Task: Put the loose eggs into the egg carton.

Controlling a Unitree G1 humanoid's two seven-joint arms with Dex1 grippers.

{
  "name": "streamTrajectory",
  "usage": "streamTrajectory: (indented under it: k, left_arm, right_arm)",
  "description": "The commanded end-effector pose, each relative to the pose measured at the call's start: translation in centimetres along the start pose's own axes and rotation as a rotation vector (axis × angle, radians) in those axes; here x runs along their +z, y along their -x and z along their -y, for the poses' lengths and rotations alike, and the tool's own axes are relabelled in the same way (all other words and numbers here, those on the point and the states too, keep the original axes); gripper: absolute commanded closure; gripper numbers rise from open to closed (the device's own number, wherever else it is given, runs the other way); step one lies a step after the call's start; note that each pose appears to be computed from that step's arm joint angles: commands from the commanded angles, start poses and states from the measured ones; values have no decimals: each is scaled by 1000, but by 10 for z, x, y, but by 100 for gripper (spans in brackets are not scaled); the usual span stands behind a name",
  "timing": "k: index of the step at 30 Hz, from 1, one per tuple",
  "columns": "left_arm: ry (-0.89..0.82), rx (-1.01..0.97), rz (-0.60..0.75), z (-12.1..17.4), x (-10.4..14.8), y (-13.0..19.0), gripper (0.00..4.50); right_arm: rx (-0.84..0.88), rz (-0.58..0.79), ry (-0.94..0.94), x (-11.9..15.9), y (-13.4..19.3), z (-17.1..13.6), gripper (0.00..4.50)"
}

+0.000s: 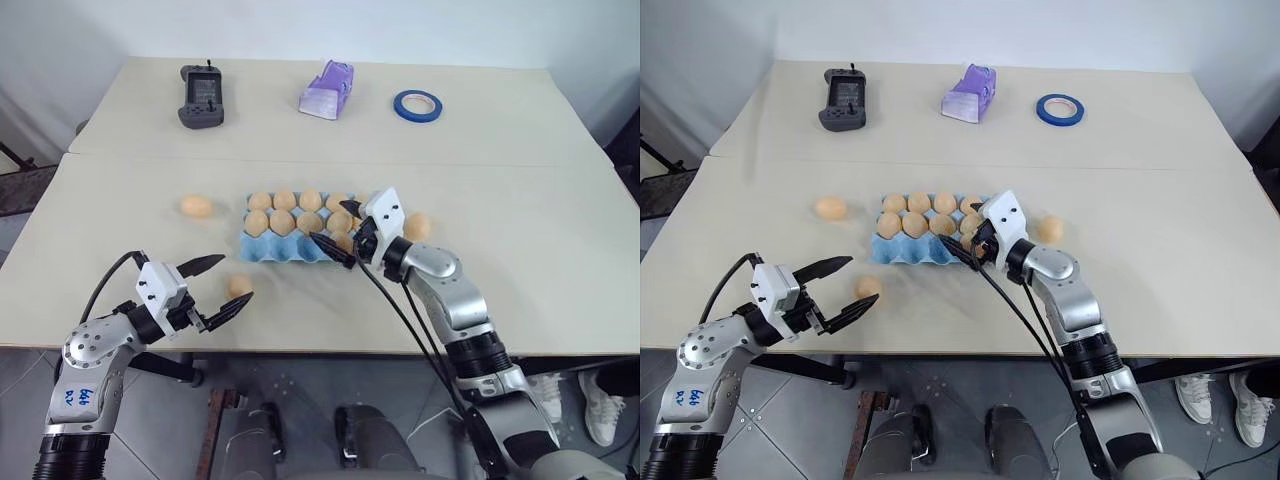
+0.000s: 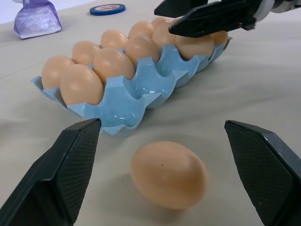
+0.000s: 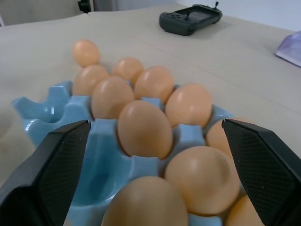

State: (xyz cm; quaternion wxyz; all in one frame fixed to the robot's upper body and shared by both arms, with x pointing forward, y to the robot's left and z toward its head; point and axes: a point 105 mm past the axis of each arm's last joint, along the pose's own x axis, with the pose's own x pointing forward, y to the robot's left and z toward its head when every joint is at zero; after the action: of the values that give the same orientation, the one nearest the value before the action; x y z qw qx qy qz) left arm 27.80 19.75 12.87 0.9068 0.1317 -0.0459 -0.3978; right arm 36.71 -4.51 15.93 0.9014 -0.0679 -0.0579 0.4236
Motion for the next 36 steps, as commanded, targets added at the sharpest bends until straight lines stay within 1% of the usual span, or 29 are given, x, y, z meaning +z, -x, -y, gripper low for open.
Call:
streamTrajectory:
  k: [1,3,5,8,11,12,16,18,20,22,24,28,33,36]
  left_arm:
    - [-50,-13,41,3,15,-4,0]
    - [-52,-29,48,5,17,-8,0]
    - [-57,-53,48,7,18,-13,0]
    - [-59,-89,45,10,17,-18,0]
    - [-21,-153,47,15,15,-25,0]
    - [-17,-163,46,16,15,-26,0]
    - [-23,-184,55,15,15,-38,0]
    - [-16,-203,60,16,15,-42,0]
    - [-18,-233,65,19,14,-48,0]
    - [-22,-250,69,20,15,-52,0]
    - [-23,-263,70,20,15,-52,0]
    - [-25,-291,72,22,17,-54,0]
    - [-36,-259,74,19,18,-53,0]
    - [-58,-230,68,18,17,-50,0]
  right_arm:
    - [-3,115,30,29,15,7,2]
    - [-34,145,42,36,32,18,2]
    - [-58,160,66,37,59,27,2]
    - [-76,173,107,38,88,31,2]
    - [-150,76,177,20,135,39,2]
    - [-163,60,187,18,143,39,2]
    - [-324,-23,181,-4,196,51,2]
    - [-380,-47,171,-13,211,53,2]
    - [-436,-89,148,-33,226,55,2]
    - [-463,-101,141,-42,229,57,2]
    - [-480,-72,139,-38,225,61,2]
    - [-427,-57,134,-35,201,63,2]
    - [-369,-87,45,-39,167,68,2]
    - [-381,-69,20,-36,147,80,2]
